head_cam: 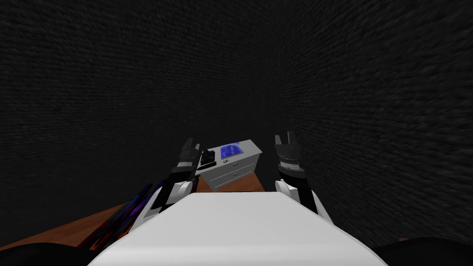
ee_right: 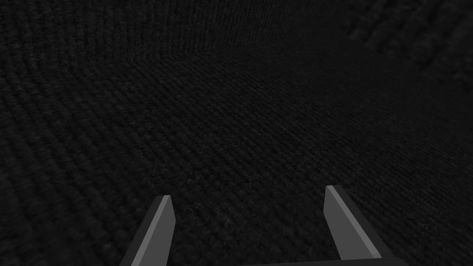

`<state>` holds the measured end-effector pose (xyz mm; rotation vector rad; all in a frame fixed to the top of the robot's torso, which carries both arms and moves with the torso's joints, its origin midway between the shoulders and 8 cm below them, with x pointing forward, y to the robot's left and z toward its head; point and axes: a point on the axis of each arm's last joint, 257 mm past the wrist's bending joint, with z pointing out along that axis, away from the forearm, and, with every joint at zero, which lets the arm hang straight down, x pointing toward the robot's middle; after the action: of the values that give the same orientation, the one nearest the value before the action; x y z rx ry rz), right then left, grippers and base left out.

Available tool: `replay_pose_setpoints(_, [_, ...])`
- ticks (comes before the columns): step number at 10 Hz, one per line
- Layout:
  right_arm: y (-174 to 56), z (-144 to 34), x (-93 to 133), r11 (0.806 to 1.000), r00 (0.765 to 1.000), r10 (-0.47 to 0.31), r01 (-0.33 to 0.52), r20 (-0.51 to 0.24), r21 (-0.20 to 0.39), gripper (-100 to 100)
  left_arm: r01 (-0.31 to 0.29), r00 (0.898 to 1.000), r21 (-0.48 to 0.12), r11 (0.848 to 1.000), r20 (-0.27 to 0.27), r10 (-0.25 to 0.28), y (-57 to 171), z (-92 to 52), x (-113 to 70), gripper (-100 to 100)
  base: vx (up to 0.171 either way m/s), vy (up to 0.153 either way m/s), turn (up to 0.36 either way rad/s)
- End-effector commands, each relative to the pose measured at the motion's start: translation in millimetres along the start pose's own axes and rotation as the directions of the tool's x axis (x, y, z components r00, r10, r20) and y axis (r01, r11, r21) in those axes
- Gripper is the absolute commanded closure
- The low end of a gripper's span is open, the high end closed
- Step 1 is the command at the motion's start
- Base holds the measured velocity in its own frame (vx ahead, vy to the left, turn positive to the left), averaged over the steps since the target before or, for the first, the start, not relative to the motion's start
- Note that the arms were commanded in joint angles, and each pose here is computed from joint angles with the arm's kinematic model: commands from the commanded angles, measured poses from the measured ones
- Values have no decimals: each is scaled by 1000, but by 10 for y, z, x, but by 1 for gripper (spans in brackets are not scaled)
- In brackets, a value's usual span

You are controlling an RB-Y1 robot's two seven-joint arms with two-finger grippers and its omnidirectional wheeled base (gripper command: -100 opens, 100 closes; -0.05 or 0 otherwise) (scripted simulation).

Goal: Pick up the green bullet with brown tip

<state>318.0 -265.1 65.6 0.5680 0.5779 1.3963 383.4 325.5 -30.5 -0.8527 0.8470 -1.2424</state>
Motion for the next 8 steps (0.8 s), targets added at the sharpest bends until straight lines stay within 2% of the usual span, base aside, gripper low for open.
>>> replay_pose_setpoints(1, [0, 0, 0, 1000, 1000, 0, 0, 0, 0, 0, -6, 1000, -66, 998, 14, 7, 211, -17, -86, -100, -74, -18, -23])
replay_pose_setpoints(2, [0, 0, 0, 1000, 1000, 0, 0, 0, 0, 0, -5, 1000, -82, 997, 16, 7, 251, -20, -91, -100, -52, -14, -17])
replay_pose_setpoints(3, [0, 0, 0, 1000, 1000, 0, 0, 0, 0, 0, -8, 1000, -126, 992, 27, 11, 395, -36, -154, -100, -39, -22, -17])
replay_pose_setpoints(4, [0, 0, 0, 1000, 1000, 0, 0, 0, 0, 0, -7, 1000, -134, 991, 28, 11, 415, -39, -156, -100, -34, -16, -6])
replay_pose_setpoints(5, [0, 0, 0, 1000, 1000, 0, 0, 0, 0, 0, -7, 999, -176, 984, 40, 15, 553, -60, -219, -100, -40, -11, -22])
replay_pose_setpoints(6, [0, 0, 0, 1000, 1000, 0, 0, 0, 0, 0, -7, 999, -187, 982, 42, 15, 580, -66, -223, -100, -33, -7, -11])
replay_pose_setpoints(7, [0, 0, 0, 1000, 1000, 0, 0, 0, 0, 0, -5, 998, -231, 973, 55, 18, 726, -95, -285, -100, -33, -9, -17])
replay_pose_setpoints(8, [0, 0, 0, 1000, 1000, 0, 0, 0, 0, 0, -4, 998, -239, 971, 56, 18, 745, -99, -287, -100, -29, -8, -4])
